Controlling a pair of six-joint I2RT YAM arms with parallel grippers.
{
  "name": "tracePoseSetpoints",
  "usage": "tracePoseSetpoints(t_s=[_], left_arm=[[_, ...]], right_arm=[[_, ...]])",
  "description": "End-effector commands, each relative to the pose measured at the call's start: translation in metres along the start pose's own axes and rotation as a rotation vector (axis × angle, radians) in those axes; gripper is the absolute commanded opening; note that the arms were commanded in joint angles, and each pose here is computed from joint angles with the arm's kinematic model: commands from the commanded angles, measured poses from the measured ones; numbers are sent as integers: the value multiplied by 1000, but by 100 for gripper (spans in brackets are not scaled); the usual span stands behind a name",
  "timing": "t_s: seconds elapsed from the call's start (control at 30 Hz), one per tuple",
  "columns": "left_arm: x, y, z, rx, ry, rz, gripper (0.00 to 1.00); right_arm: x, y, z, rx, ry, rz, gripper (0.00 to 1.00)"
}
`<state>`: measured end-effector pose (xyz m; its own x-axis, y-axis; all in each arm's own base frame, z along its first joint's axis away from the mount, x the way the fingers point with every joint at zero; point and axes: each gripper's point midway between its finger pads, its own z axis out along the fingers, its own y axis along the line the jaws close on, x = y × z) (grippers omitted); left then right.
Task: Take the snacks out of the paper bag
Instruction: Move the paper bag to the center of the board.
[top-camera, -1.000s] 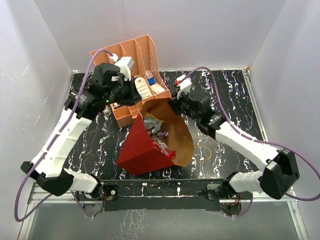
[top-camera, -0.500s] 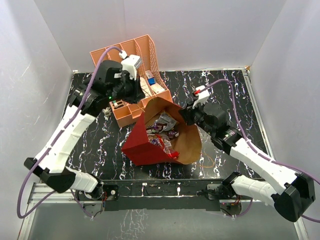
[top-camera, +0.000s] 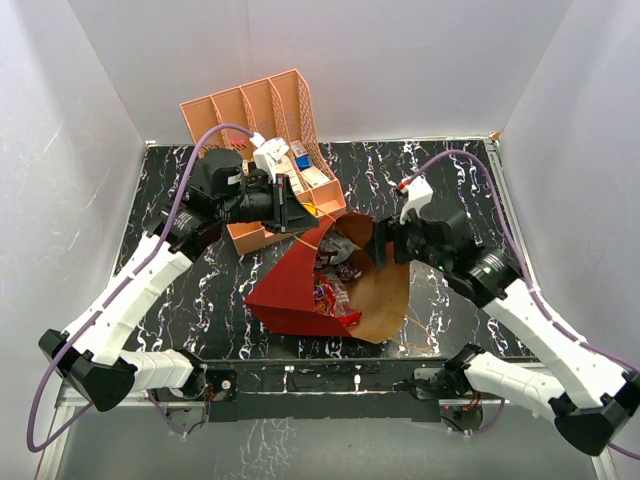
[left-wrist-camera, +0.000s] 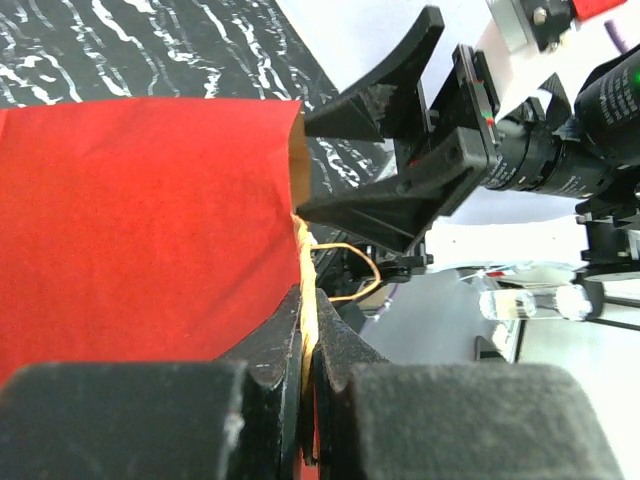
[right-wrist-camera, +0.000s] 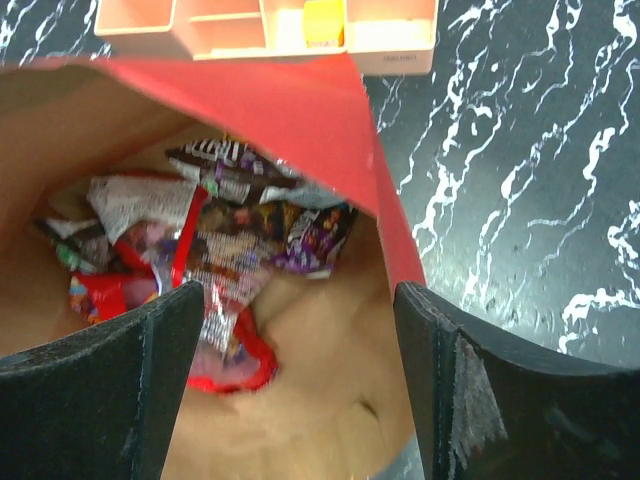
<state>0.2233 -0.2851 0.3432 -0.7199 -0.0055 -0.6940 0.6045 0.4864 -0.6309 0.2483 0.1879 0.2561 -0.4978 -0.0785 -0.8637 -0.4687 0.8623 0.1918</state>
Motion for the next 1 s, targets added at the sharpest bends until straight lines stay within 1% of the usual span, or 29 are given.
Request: tracePoseSetpoints(t_s=[0.0, 0.03, 0.1, 0.13, 0.2, 0.3, 0.37, 0.5, 0.63, 0.7, 0.8, 0.87, 0.97], left_arm=[[-9, -31, -7, 145, -34, -20, 0], [-8, -30, -7, 141, -32, -24, 0], [-9, -28, -8, 126, -38, -28, 0], [-8, -27, -8, 123, -40, -28, 0], [-6, -25, -8, 113, -36, -33, 0], [-3, -19, -6, 91, -29, -46, 0], [-1, -16, -4, 84, -20, -60, 0], [-2, -14, 0, 85, -19, -73, 0], [-1, -22, 5, 151, -12, -79, 0], [4, -21, 7, 168, 13, -85, 0], [8, -14, 12, 148, 34, -91, 0], [10, -13, 16, 154, 48, -94, 0], [13, -10, 20, 158, 69, -102, 0]], right_arm=[[-2, 11, -43, -64, -12, 21, 83], [1, 6, -45, -34, -14, 57, 87], [14, -15, -45, 103, -9, 182, 97], [23, -24, -43, 166, -10, 273, 98], [49, -33, -35, 232, 27, 380, 98], [69, -28, -29, 210, 44, 490, 98], [81, -26, -26, 203, 55, 546, 100], [107, -22, -21, 171, 93, 590, 98], [138, -6, -12, 81, 160, 661, 84], [155, 0, -8, 36, 188, 698, 74], [162, 14, -5, -63, 184, 751, 58], [166, 21, -4, -114, 178, 773, 52], [177, 30, 0, -204, 175, 769, 35]])
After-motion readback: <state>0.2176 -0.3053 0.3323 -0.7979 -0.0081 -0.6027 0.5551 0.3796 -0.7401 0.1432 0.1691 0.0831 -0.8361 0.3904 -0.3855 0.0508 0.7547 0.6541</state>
